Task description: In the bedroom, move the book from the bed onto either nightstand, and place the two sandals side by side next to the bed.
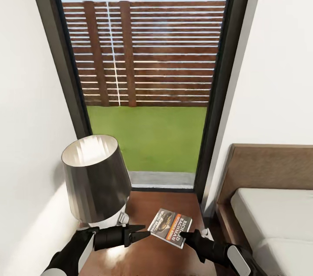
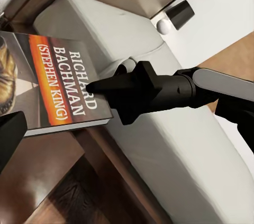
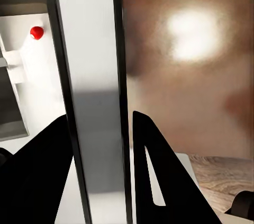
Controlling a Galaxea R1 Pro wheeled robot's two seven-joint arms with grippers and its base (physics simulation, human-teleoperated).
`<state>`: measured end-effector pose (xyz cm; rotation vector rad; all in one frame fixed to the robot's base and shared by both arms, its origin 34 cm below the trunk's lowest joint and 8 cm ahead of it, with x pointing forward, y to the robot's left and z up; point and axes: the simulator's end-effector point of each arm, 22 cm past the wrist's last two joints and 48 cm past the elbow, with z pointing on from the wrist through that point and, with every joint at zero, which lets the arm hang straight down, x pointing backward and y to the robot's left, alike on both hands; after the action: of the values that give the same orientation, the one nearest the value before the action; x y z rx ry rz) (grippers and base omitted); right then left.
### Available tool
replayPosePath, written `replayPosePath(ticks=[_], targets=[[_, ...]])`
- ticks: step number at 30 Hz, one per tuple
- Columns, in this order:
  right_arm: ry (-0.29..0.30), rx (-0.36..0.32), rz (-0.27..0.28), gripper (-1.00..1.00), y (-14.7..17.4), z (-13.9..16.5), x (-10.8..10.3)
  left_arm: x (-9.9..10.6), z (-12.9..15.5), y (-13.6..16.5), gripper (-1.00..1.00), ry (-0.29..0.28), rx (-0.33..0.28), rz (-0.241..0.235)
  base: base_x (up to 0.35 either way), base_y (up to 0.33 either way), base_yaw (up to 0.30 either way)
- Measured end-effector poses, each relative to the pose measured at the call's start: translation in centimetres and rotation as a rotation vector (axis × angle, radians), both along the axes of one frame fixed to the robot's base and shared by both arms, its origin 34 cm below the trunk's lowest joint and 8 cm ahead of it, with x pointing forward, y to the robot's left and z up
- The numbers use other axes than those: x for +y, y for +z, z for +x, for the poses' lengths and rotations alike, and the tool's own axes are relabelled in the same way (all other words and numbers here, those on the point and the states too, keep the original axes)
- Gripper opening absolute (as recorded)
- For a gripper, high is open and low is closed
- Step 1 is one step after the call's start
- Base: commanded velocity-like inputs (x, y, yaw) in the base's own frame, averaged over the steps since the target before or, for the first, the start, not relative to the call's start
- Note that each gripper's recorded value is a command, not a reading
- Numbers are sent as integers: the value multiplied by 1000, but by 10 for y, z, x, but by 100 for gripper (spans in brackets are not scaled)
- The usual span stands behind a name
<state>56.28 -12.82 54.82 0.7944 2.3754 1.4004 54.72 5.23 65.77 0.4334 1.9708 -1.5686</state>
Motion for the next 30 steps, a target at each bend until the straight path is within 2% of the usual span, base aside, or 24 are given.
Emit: replayPosePath(ticks=[30], targets=[[0, -1, 0, -100, -61, -10, 0, 0, -10, -61, 100, 1, -1, 1, 0, 0, 0]])
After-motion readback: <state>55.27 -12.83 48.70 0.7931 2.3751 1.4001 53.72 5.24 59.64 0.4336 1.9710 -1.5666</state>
